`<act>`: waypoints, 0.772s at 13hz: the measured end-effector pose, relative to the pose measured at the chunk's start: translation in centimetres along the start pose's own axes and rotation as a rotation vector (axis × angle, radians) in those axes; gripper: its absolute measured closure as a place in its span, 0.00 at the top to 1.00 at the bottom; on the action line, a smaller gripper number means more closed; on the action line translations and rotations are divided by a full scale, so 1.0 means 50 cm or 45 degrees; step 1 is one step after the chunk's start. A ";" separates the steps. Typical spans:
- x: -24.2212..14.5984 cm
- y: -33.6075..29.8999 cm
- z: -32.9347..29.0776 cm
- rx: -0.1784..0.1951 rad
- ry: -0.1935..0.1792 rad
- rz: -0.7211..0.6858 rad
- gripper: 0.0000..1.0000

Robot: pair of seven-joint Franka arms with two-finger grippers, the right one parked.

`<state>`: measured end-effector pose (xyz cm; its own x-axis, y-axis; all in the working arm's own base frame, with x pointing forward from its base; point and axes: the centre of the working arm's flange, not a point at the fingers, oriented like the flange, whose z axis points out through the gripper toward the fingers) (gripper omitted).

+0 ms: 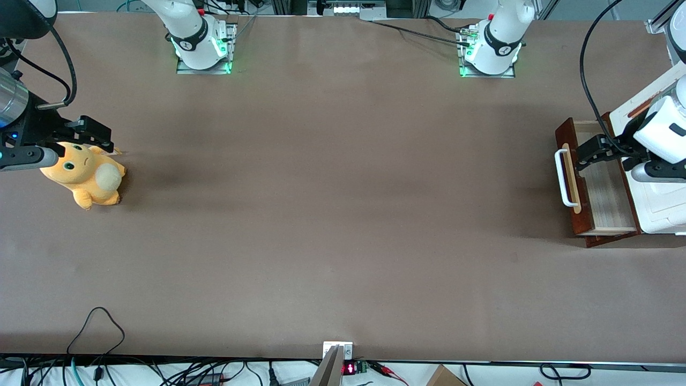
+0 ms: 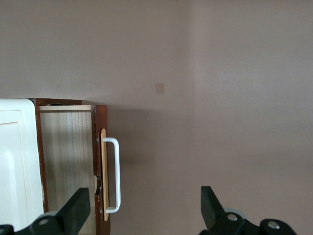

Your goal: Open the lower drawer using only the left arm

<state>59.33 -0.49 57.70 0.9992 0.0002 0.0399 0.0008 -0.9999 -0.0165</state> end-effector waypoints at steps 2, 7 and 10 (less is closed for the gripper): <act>0.002 -0.002 -0.015 0.000 0.018 -0.003 1.00; 0.004 -0.007 -0.035 0.000 0.041 -0.009 1.00; 0.006 -0.007 -0.046 0.000 0.056 -0.009 1.00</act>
